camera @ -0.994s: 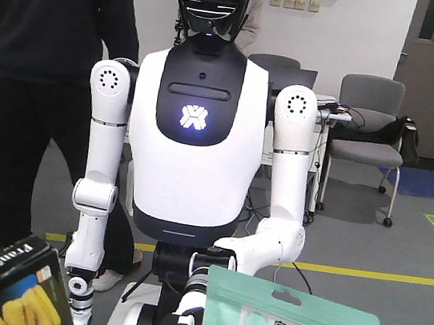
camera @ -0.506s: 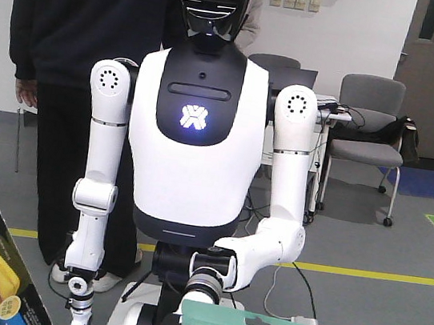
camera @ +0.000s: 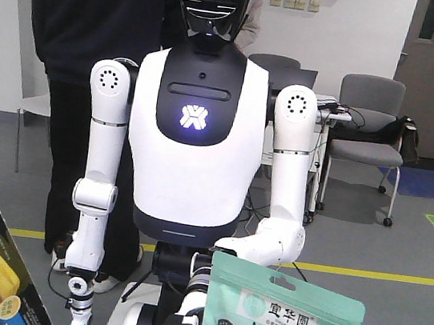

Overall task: Pick snacks and fruit into basket
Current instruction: 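Open the right gripper to drop the teal bag into the basket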

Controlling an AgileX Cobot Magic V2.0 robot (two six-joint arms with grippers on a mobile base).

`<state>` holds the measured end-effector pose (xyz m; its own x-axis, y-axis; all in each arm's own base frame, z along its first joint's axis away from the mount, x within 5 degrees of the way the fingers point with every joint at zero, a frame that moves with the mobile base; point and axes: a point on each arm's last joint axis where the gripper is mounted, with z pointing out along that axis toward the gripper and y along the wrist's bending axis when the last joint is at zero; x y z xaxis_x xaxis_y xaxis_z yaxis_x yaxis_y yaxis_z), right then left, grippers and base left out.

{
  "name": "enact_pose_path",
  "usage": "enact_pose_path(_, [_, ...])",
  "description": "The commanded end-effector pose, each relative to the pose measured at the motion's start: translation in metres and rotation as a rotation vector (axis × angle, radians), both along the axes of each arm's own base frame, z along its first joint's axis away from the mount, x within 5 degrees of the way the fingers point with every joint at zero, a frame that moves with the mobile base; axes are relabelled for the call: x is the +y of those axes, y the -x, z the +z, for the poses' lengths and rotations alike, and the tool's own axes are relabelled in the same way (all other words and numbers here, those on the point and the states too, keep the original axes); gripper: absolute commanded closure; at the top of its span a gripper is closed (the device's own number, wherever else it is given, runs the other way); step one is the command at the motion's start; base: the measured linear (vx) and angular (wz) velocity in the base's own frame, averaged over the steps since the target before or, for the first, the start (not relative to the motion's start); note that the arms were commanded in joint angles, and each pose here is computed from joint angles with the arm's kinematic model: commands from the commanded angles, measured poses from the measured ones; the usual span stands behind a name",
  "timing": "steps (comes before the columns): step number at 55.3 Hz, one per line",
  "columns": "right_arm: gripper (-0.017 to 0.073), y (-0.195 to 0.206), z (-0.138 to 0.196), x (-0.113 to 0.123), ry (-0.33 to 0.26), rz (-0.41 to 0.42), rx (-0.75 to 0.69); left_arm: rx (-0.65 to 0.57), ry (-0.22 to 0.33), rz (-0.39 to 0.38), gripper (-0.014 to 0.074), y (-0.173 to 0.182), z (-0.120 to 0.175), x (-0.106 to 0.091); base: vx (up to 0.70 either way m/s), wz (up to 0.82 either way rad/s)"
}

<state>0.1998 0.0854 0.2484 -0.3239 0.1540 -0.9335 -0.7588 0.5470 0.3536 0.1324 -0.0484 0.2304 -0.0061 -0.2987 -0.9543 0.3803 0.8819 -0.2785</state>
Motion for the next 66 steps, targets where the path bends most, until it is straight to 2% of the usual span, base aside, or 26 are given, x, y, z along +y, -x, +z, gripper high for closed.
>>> enact_pose_path(1, [0.0568,-0.001,0.018,0.014,-0.029,0.022,-0.089,-0.133,0.06,-0.003,0.0594,0.0,0.019,0.0,0.0,0.0])
enact_pose_path(8, [0.0568,-0.001,0.021,0.038,0.083,0.043,-0.112,-0.133,0.06,-0.003,0.0594,0.0,0.019,0.0,0.0,0.0])
enact_pose_path(17, [0.0568,0.0,0.017,0.057,0.233,0.043,-0.154,-0.133,0.06,-0.003,0.0594,0.0,0.019,0.0,0.0,0.0])
enact_pose_path(27, [0.0568,0.001,0.002,0.072,0.321,0.108,-0.188,-0.135,0.061,-0.004,0.0594,0.0,0.019,0.0,0.0,0.0])
enact_pose_path(45, [0.0567,-0.009,-0.029,0.092,0.416,0.149,-0.26,-0.136,0.061,-0.004,0.0594,0.0,0.019,0.0,0.0,0.0])
enact_pose_path(51, [0.0565,-0.014,-0.034,0.095,0.402,0.142,-0.279,-0.136,0.061,-0.004,0.0594,0.0,0.019,0.0,0.0,0.0])
enact_pose_path(66, [0.0561,-0.019,-0.054,0.101,0.432,0.183,-0.32,-0.141,0.064,-0.004,0.0594,0.0,0.019,0.0,0.0,0.0])
